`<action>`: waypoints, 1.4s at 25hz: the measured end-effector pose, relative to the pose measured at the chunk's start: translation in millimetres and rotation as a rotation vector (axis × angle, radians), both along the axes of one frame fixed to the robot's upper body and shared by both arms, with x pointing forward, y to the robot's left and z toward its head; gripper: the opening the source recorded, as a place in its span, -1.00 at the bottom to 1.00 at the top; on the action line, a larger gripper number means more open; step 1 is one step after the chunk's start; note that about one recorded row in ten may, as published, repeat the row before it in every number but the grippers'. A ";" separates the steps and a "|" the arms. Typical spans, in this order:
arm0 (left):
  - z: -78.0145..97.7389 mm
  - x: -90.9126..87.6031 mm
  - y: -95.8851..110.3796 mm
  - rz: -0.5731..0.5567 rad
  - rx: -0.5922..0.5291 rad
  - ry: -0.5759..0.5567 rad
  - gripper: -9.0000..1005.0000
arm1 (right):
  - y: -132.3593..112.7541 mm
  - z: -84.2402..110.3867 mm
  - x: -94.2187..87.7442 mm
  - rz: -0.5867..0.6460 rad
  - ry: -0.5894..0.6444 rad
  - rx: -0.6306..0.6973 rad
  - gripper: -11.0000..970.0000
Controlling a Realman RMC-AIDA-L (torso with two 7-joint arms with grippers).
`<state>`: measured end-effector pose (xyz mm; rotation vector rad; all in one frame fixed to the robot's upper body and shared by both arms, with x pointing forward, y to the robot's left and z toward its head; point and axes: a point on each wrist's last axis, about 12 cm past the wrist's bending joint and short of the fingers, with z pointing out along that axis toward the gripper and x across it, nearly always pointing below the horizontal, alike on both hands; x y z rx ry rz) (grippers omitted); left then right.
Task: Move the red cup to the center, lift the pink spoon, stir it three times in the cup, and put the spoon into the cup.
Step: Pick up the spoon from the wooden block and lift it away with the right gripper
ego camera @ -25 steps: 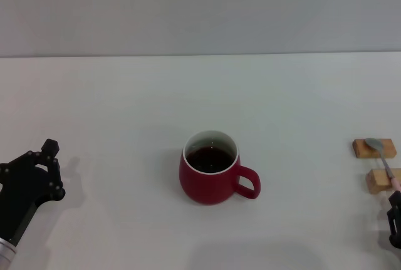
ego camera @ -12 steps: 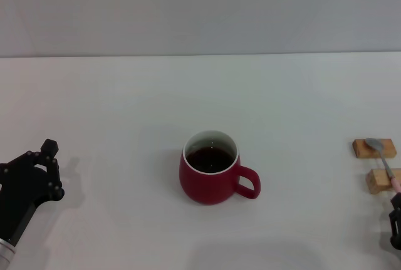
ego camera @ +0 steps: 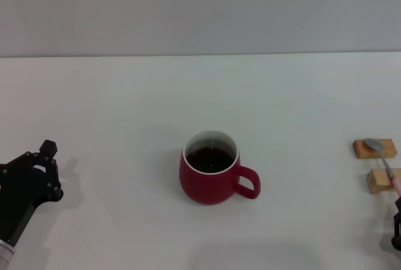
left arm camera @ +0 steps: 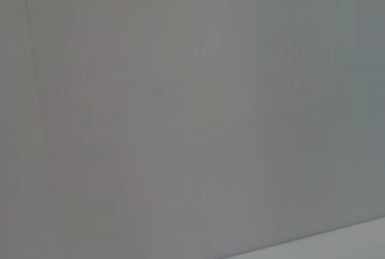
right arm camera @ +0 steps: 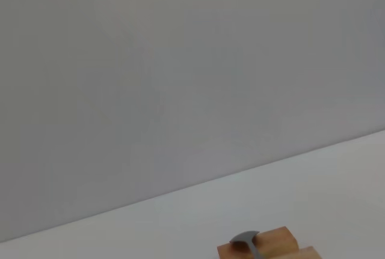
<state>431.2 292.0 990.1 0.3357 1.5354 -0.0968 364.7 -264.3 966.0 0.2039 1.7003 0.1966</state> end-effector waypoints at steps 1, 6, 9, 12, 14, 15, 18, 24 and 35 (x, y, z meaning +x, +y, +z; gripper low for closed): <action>0.0 -0.1 0.0 -0.001 0.000 0.000 -0.99 | 0.1 0.0 -0.1 0.004 0.000 -0.002 -0.82; -0.1 0.1 -1.0 -0.003 -0.001 0.000 -0.99 | 4.1 3.0 -2.1 0.025 -0.023 -0.017 -0.84; -0.1 0.1 -1.1 -0.003 -0.001 0.000 -0.99 | 6.9 5.9 -3.1 0.027 -0.042 -0.030 -0.84; -0.1 0.2 -1.2 -0.004 -0.001 0.000 -0.99 | 8.6 8.9 -2.9 0.027 -0.056 -0.030 -0.84; -0.1 0.2 -1.4 -0.005 -0.001 0.000 -0.99 | 11.7 13.3 -3.4 0.028 -0.076 -0.046 -0.84; -0.1 0.2 -1.4 -0.005 -0.001 0.000 -0.99 | 11.7 13.3 -3.4 0.028 -0.076 -0.046 -0.84; -0.1 0.2 -1.5 -0.005 -0.001 0.000 -0.99 | 12.4 19.6 -4.3 0.024 -0.075 -0.074 -0.84; 0.5 1.6 -2.0 -0.011 0.000 -0.002 -0.99 | 11.6 30.1 -5.0 0.018 -0.077 -0.117 -0.84; -0.1 0.0 -3.1 -0.023 0.003 0.000 -0.99 | 11.7 36.2 -1.6 0.020 -0.108 -0.130 -0.84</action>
